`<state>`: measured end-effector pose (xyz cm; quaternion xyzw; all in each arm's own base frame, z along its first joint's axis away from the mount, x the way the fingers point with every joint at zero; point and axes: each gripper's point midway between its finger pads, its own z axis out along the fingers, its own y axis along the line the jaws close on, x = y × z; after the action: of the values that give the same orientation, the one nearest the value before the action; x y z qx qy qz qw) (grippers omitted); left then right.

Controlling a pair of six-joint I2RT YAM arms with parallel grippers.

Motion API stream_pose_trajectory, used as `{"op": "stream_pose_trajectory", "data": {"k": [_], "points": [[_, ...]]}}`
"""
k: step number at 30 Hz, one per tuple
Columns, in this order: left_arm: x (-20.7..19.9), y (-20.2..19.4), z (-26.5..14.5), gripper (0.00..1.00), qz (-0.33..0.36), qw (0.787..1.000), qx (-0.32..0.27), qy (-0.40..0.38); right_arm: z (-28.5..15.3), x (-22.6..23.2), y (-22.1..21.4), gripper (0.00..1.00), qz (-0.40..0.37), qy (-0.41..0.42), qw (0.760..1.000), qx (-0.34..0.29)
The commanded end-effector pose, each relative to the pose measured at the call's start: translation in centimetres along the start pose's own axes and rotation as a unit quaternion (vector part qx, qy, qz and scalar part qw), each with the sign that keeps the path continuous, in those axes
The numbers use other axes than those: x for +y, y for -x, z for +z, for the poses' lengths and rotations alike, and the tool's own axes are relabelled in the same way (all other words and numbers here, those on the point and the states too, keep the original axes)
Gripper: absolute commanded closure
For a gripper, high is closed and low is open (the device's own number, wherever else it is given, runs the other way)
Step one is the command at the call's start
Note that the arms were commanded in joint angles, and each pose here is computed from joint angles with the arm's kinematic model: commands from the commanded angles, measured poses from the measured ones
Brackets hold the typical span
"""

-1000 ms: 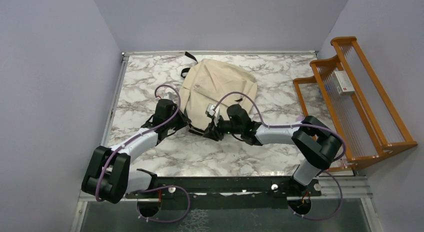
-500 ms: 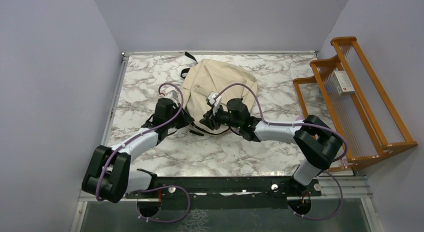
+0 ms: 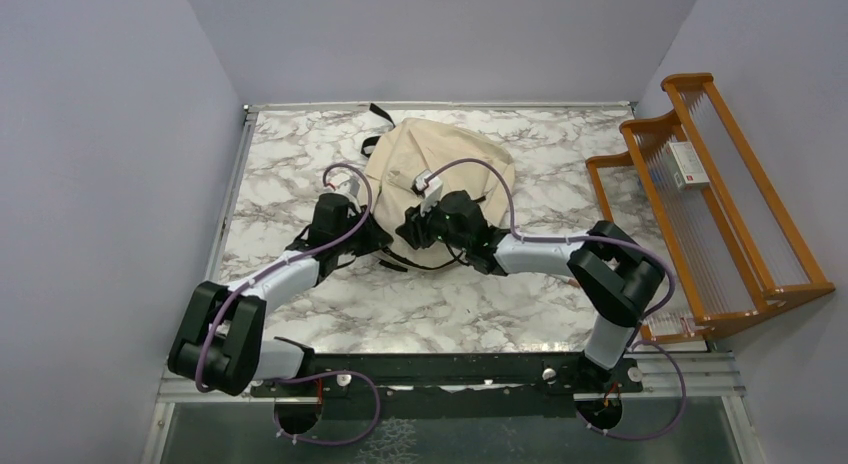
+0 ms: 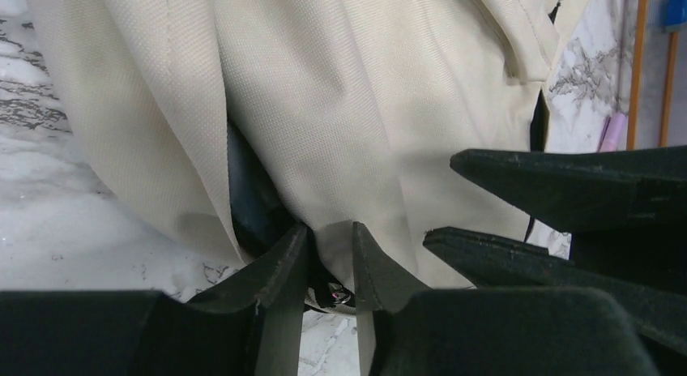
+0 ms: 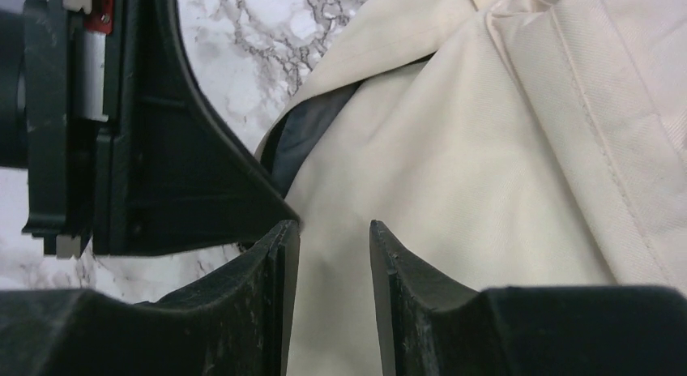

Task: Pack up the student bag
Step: Zip the student bag at the center of the board.

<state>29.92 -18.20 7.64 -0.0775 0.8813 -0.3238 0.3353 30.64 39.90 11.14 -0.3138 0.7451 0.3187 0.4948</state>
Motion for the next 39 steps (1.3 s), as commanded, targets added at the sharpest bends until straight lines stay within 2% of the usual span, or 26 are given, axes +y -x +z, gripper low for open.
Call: {"op": "stream_pose_trajectory", "data": {"k": [1,8,15,25,29,34,39], "points": [[-0.4,1.8,-1.0,0.69,0.016,0.999,-0.035,0.013,1.1,-1.0,1.0,0.57,0.035,-0.044,0.998,0.007],[0.2,2.5,-2.7,0.6,0.014,0.997,-0.069,0.038,2.1,-1.6,1.5,0.46,0.045,-0.068,0.996,0.033],[0.8,2.1,-3.3,0.62,0.005,0.996,-0.08,0.046,3.5,-1.8,0.0,0.39,0.042,-0.072,0.994,0.069],[-0.9,2.6,-2.1,0.64,0.019,0.997,-0.069,0.003,4.4,-2.1,-2.7,0.4,0.054,-0.072,0.991,0.102],[-1.1,2.6,-1.6,0.64,0.022,0.998,-0.064,-0.004,4.4,-2.1,-3.3,0.48,0.069,-0.073,0.99,0.102],[-0.5,2.1,-0.8,0.65,0.019,0.998,-0.052,0.003,4.0,-2.8,-4.0,0.76,0.103,-0.077,0.987,0.095],[0.2,1.7,-0.4,0.65,0.013,0.998,-0.052,0.011,3.2,-3.7,-4.7,0.93,0.137,-0.083,0.983,0.088]]}}
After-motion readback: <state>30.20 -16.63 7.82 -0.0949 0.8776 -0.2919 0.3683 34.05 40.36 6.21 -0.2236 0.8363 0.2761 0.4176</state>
